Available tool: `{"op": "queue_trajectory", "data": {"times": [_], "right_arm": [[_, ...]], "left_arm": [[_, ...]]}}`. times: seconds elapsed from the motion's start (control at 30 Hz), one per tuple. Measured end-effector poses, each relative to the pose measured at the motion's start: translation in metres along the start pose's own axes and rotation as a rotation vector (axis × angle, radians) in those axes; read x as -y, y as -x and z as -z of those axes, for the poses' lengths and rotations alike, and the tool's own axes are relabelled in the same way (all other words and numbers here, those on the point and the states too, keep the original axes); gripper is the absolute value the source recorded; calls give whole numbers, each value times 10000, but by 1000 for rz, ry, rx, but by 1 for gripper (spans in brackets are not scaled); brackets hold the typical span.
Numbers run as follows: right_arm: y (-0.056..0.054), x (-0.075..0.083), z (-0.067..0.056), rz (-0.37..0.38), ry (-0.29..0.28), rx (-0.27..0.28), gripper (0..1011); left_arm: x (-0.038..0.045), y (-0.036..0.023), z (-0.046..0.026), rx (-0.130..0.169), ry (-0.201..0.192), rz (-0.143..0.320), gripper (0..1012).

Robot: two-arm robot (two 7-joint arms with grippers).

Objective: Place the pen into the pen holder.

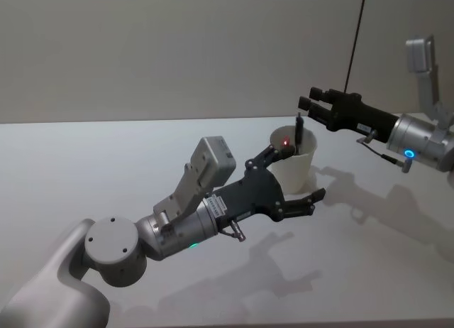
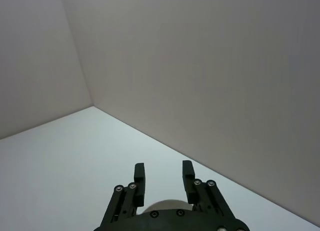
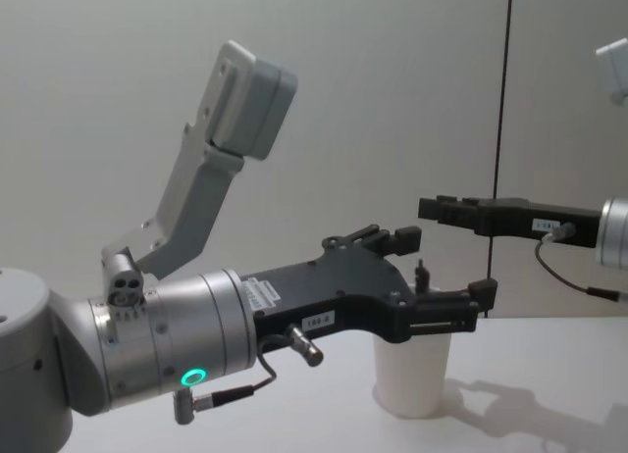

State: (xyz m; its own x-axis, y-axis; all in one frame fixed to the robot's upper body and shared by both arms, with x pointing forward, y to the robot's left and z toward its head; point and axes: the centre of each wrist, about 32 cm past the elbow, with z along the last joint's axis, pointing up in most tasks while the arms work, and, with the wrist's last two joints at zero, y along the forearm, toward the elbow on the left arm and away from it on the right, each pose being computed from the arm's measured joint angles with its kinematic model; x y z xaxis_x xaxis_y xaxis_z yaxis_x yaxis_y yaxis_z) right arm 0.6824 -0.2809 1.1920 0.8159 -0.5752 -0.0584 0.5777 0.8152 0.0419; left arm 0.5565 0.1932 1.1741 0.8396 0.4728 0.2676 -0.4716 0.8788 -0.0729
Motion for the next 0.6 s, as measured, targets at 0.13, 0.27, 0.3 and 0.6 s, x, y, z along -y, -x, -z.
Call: {"op": "queue_trajectory", "data": {"times": [0.13, 0.27, 0.3, 0.6], "right_arm": [[9, -6, 13, 11, 3, 2, 516], [16, -12, 20, 18, 4, 3, 648], [18, -14, 23, 20, 4, 3, 696], [27, -20, 35, 30, 5, 3, 950]], "left_arm": [[0, 0, 0, 0, 0, 0, 1003], [0, 0, 0, 0, 0, 0, 1003], [0, 0, 0, 0, 0, 0, 1003], [0, 0, 0, 0, 0, 0, 1003]]}}
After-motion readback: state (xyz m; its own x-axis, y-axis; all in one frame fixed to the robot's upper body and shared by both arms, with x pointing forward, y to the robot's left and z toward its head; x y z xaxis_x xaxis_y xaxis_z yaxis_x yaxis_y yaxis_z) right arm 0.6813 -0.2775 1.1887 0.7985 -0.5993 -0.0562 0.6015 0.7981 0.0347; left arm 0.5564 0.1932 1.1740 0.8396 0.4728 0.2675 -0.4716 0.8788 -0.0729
